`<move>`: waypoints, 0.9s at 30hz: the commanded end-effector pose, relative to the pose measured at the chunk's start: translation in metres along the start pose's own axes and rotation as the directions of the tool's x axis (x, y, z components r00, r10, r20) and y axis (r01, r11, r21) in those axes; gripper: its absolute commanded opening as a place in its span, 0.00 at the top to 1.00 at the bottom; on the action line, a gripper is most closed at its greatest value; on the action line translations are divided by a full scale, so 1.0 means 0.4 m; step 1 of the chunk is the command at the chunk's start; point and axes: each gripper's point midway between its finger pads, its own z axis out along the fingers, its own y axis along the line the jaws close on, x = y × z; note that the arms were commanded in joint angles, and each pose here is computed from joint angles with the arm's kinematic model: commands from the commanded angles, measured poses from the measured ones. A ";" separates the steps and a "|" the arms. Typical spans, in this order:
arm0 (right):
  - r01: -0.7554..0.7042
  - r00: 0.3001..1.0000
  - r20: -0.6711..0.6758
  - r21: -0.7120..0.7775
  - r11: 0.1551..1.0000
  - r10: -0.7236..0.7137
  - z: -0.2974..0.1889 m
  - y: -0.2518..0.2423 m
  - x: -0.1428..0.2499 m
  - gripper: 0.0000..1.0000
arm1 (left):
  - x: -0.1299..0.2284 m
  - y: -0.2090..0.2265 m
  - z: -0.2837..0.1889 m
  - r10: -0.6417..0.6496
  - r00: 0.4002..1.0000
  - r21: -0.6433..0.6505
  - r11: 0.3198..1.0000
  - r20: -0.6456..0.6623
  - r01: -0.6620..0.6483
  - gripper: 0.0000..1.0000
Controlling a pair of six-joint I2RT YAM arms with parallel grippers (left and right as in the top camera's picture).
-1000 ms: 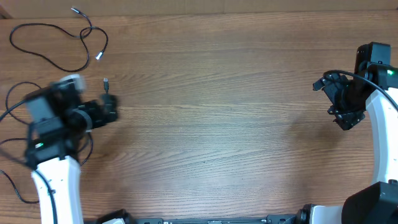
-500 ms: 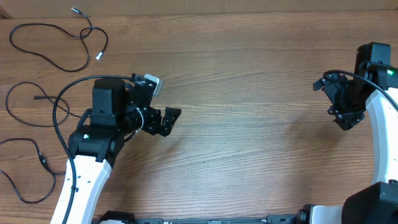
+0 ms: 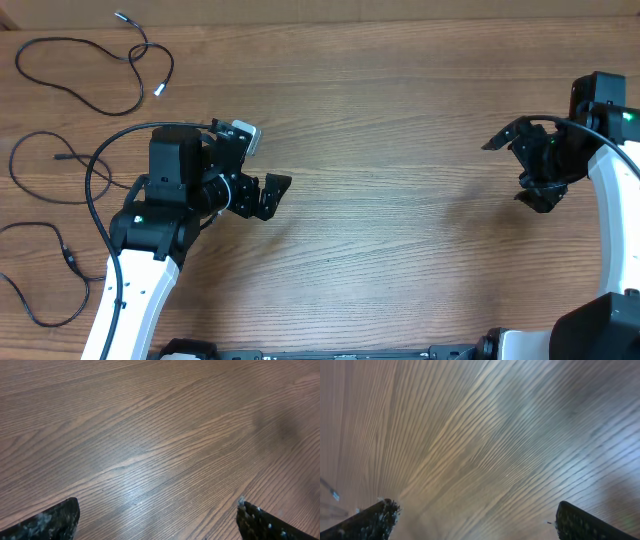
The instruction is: Untangle cables
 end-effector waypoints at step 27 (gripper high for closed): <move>0.626 0.738 0.430 -0.150 0.766 -0.519 -0.376 -0.062 0.428 0.00 | -0.020 -0.009 -0.010 0.011 1.000 0.008 1.000 0.021 -0.012 0.01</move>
